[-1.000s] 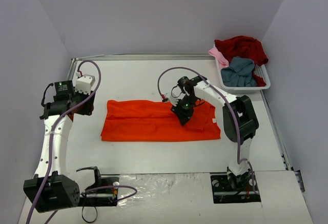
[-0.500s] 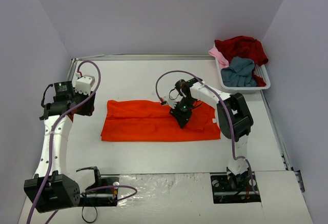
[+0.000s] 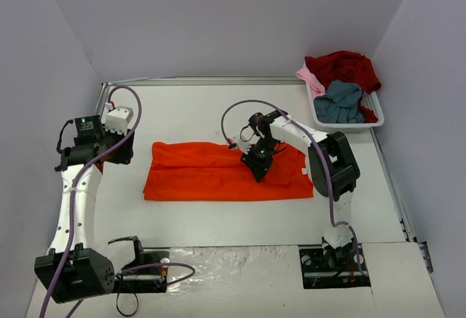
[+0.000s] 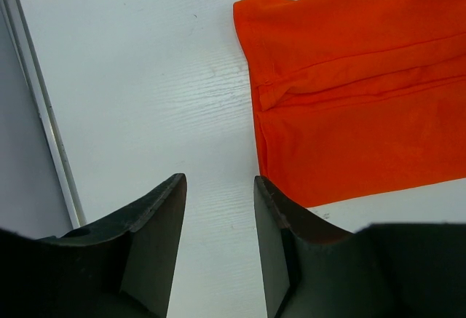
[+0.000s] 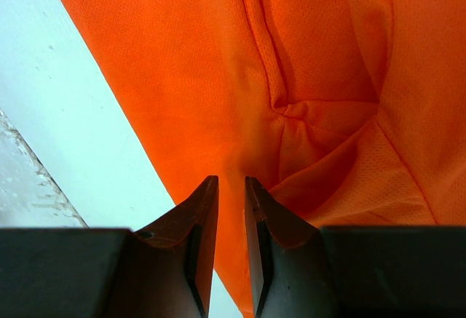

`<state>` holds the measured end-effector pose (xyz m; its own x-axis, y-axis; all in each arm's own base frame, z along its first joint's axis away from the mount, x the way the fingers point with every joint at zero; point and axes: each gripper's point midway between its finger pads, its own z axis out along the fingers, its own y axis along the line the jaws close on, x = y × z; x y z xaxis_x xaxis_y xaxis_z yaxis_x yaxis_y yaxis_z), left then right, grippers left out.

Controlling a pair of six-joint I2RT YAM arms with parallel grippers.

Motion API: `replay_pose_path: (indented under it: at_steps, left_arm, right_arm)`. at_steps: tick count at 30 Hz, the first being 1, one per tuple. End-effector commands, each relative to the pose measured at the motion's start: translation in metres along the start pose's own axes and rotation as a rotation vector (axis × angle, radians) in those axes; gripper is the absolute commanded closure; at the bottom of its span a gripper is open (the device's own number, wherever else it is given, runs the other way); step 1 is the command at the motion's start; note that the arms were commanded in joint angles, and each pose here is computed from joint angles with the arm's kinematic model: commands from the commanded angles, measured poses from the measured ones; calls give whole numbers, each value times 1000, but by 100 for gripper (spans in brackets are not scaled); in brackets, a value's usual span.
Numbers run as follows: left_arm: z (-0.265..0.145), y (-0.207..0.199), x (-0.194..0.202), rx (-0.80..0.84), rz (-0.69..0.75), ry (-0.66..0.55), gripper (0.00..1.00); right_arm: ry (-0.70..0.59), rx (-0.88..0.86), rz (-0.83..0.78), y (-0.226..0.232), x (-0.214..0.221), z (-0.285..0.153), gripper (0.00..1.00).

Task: Fold and stack the t-shirts
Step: Rotate the tshirt 90 degrees

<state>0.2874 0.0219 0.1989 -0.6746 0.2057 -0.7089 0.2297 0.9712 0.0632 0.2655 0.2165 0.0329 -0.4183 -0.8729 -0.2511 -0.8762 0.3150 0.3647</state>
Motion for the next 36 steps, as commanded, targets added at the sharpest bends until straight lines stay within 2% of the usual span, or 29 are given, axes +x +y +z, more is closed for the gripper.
replay_pose_path:
  at_steps: [1,22,36]
  left_arm:
    - [-8,0,-10,-2,-3,-49,59]
    - [-9,-2,-10,1,-3,-53,59]
    - [-8,-2,-9,11,-12,-58,58]
  right_arm:
    - [-17,15,-4,7,-2,-22,82]
    - [-59,38,-5,4,-10,-36,78]
    - [-61,32,39,-15,-4,-34,76]
